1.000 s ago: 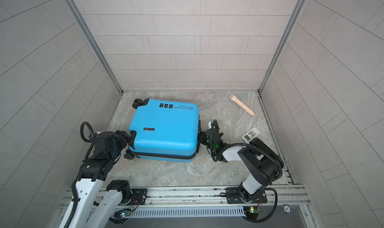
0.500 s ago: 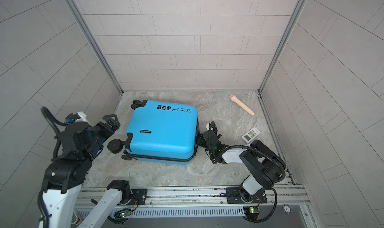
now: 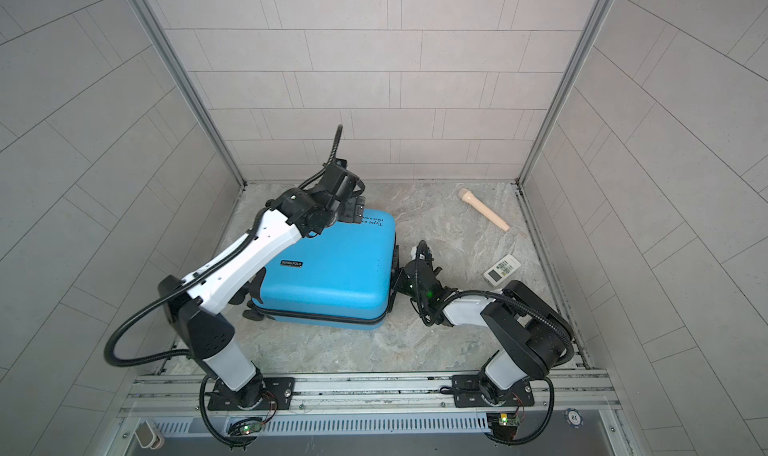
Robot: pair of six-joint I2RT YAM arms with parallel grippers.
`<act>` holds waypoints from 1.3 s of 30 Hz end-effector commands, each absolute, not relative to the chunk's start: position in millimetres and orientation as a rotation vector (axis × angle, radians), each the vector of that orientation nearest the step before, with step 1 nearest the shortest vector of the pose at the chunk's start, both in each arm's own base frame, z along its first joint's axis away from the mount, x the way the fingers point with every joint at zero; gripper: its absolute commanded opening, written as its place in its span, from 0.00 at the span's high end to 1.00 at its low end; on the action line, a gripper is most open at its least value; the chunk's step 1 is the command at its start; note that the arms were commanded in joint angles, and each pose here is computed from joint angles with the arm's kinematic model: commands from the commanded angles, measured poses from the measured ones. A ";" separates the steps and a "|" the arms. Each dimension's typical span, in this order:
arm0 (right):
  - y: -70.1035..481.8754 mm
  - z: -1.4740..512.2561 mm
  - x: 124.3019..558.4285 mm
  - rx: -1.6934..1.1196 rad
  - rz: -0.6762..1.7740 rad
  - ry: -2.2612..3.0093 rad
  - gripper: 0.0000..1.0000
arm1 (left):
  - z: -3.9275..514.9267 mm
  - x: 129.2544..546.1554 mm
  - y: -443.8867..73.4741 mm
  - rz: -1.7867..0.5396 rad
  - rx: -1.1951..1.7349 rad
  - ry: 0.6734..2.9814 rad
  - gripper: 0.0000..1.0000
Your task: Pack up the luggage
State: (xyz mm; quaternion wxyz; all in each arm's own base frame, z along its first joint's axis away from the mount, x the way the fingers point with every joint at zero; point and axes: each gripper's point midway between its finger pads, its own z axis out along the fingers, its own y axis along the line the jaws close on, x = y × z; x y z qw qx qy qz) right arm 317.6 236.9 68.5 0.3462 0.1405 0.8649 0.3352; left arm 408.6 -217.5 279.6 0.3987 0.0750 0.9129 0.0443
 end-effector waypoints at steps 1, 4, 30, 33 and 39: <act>255.8 49.6 289.1 0.173 0.903 2.378 1.00 | 287.5 417.1 -225.2 0.142 0.251 2.315 0.00; 256.8 45.3 288.5 0.159 0.896 2.390 1.00 | 271.7 435.6 -237.9 0.165 0.255 2.338 0.00; 245.8 59.6 287.3 0.013 0.764 2.402 0.56 | 126.1 454.6 -238.2 0.071 0.058 2.598 0.24; 221.7 73.5 288.9 0.010 0.658 2.388 0.44 | 125.8 456.5 -233.6 0.053 0.038 2.590 0.25; 170.8 99.8 281.5 -0.051 0.468 2.368 0.41 | 130.7 459.1 -233.5 0.017 0.037 2.581 0.23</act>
